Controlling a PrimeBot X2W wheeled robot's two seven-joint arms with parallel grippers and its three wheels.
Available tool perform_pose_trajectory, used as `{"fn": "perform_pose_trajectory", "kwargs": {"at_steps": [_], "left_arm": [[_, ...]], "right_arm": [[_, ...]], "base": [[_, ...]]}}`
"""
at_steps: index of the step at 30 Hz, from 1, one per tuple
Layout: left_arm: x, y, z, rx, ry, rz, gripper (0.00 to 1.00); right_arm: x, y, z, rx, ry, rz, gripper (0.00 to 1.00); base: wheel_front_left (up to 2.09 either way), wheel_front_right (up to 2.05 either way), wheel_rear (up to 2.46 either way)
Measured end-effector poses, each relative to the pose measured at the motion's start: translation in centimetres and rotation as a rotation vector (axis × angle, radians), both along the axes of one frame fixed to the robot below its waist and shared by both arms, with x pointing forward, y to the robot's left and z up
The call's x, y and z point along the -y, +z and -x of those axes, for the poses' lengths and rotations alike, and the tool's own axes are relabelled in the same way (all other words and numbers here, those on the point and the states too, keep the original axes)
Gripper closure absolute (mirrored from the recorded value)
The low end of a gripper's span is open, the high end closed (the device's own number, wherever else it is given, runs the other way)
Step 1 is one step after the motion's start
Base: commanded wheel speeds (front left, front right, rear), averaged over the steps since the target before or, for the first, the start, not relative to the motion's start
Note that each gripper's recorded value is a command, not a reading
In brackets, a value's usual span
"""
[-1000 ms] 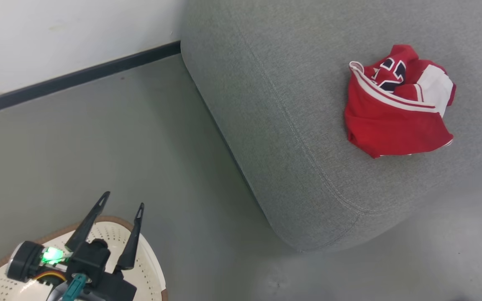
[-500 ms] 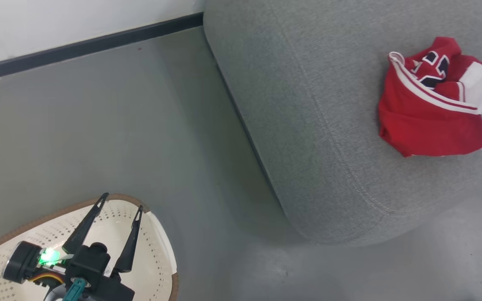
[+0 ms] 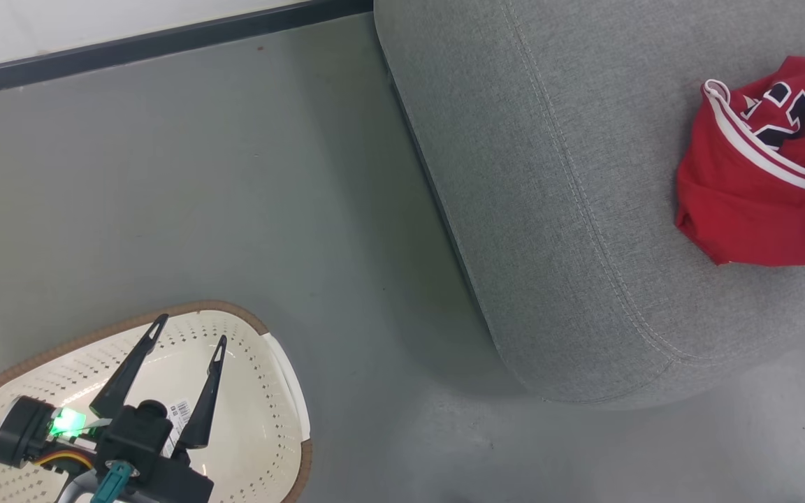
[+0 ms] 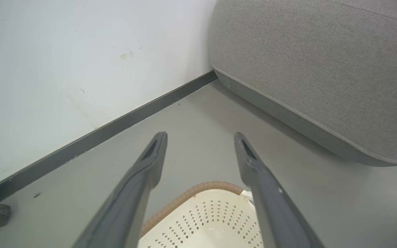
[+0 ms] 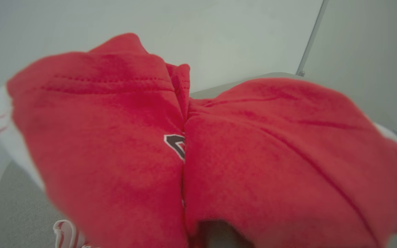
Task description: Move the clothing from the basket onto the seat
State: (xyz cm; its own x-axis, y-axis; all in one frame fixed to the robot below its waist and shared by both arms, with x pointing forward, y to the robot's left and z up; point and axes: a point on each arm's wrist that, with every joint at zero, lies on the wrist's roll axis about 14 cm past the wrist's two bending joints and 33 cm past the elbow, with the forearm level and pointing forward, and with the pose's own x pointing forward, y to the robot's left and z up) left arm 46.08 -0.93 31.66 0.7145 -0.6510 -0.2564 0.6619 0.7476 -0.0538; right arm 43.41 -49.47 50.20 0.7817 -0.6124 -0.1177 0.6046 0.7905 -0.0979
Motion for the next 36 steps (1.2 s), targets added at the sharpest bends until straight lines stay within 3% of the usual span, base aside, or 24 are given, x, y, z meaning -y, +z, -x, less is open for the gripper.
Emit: {"fn": "perform_pose_trajectory", "kwargs": {"at_steps": [6, 7, 8, 9, 21, 36], "left_arm": [[0.1, 0.1, 0.0, -0.001, 0.006, 0.011, 0.0], [0.1, 0.2, 0.0, 0.0, 0.006, 0.012, 0.0], [0.1, 0.2, 0.0, 0.0, 0.007, 0.013, 0.0], [0.1, 0.2, -0.1, 0.0, 0.007, 0.013, 0.0], [0.7, 1.3, 0.2, 0.009, 0.005, 0.023, 0.0], [2.2, 4.0, 1.3, 0.014, 0.017, 0.068, 0.0]], "right_arm": [[0.1, -1.7, 0.7, -0.059, -0.013, -0.02, 1.0], [0.1, -1.7, 0.6, -0.058, -0.013, -0.02, 0.76], [0.1, -1.6, 0.4, -0.058, -0.011, -0.018, 0.07], [0.1, -1.4, 0.2, -0.06, -0.003, -0.009, 0.0], [-0.2, -1.1, 0.7, -0.101, 0.016, 0.005, 0.0], [-3.9, -0.8, 0.9, -0.153, 0.165, 0.068, 0.0]], "base": [[0.0, 0.0, 0.0], [0.0, 0.0, 0.0], [0.0, 0.0, 0.0], [0.0, 0.0, 0.0], [0.0, 0.0, 0.0], [0.0, 0.0, 0.0]]}}
